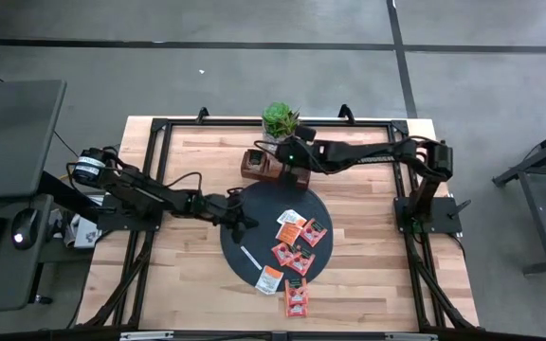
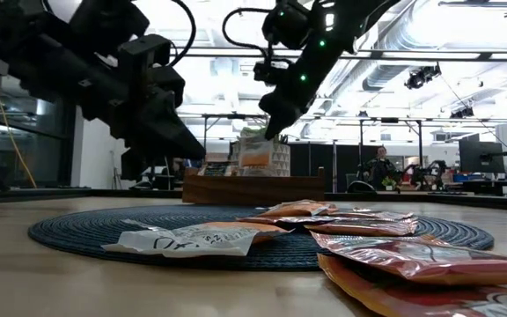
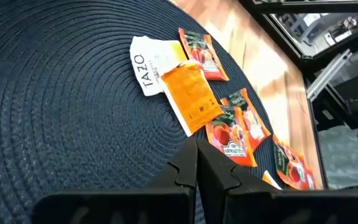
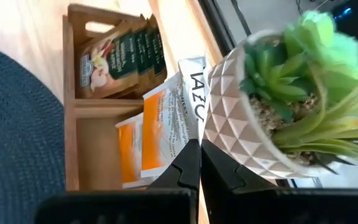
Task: Pick & Place Tea
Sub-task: Put the white tea bag into the middle section of the wooden organizer
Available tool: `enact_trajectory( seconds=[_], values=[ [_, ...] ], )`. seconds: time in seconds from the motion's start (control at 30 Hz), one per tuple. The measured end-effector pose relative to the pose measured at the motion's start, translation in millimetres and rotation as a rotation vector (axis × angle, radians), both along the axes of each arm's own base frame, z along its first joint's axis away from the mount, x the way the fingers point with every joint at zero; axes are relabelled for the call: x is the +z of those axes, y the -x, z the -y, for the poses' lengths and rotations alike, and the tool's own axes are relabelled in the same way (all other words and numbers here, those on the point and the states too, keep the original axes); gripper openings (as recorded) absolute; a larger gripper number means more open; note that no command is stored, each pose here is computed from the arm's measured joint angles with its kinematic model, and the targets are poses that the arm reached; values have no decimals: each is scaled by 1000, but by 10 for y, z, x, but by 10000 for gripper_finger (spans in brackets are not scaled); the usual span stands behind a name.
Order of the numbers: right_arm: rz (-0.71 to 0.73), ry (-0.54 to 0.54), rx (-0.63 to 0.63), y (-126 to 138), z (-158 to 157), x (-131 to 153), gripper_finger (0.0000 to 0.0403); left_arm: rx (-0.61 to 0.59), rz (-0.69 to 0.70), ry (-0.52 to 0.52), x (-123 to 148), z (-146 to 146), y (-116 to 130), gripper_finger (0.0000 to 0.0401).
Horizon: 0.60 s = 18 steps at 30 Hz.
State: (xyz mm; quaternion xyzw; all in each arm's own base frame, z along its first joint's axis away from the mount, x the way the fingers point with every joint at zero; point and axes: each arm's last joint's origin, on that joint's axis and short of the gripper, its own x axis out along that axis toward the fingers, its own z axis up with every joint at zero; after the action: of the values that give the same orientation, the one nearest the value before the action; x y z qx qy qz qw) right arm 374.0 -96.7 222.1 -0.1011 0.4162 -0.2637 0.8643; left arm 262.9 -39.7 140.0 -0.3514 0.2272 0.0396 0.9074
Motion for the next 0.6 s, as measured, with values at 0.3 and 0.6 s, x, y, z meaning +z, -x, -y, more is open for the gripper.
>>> enact_trajectory(
  seconds=[0.3,0.6],
  values=[
    [-17,-22,10,-108,-43,-217,0,-41,0,-7,0,13,2,0],
    [-45,-21,-11,-87,-38,-244,0,-50,0,-6,0,16,2,0]
  ],
)
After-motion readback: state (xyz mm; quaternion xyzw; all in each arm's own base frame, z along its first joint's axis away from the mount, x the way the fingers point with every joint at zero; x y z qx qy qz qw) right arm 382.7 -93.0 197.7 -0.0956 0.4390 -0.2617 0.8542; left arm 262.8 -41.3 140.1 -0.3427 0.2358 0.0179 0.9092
